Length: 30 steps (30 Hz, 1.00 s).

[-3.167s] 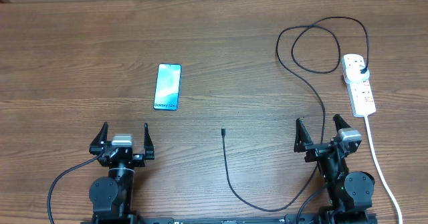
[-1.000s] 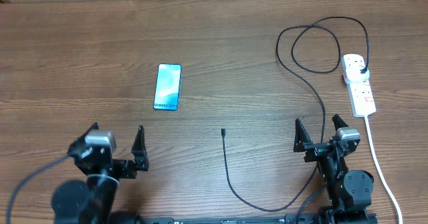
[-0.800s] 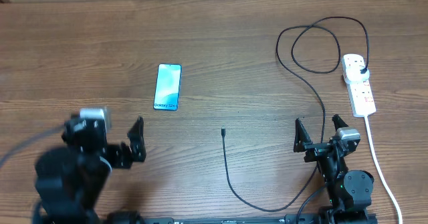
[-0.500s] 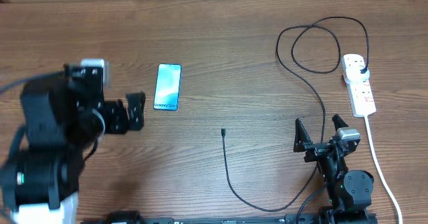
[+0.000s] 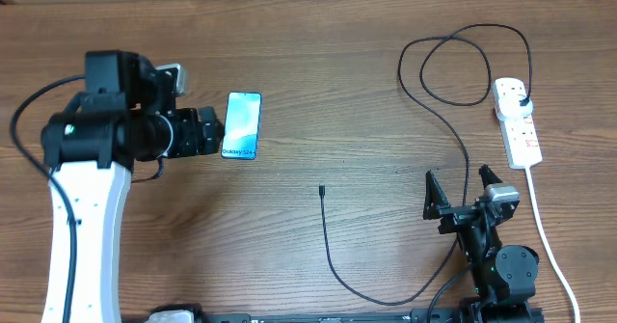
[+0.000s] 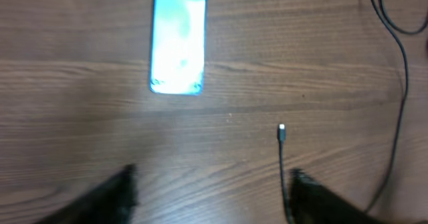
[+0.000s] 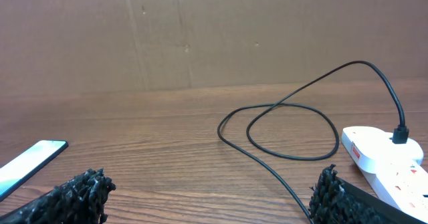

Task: Plug charger to phone and switch on socket
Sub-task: 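Move the left gripper forward over the Galaxy S24 phone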

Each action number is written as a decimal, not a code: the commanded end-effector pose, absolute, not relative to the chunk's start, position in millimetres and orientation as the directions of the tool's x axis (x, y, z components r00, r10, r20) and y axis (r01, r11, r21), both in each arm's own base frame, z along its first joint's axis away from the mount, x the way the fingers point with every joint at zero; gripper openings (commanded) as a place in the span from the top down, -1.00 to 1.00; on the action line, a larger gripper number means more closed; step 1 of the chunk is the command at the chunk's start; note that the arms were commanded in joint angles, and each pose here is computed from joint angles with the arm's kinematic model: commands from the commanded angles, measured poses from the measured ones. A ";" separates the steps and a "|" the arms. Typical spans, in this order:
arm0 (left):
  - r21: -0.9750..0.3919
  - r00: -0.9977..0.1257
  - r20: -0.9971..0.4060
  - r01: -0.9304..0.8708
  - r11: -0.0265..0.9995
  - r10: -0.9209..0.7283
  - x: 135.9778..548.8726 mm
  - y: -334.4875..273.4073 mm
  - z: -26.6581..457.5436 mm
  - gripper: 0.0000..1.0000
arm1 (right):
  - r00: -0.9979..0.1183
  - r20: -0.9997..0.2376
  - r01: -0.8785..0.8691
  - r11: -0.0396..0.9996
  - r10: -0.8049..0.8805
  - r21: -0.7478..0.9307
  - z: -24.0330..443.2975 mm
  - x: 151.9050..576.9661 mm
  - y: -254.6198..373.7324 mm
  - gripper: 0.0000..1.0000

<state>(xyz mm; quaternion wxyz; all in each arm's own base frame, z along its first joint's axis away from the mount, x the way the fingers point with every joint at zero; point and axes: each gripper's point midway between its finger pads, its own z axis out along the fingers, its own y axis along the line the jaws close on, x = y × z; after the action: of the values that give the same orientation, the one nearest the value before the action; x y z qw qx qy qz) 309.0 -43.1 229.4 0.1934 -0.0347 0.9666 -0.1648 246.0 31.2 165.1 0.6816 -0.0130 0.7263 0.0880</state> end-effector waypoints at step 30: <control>-0.356 -0.968 -0.219 -0.035 0.934 -0.119 329.2 -73.2 187.4 0.20 | -0.076 -0.992 -0.144 0.984 0.096 0.106 161.3 246.4 32.5 -1.00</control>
<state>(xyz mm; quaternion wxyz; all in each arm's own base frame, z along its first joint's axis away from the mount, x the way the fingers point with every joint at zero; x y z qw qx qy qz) 323.2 -72.8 183.6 0.1098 -0.0415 0.9766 -0.1801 246.0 31.0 165.0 0.6815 -0.0129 0.7264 0.0876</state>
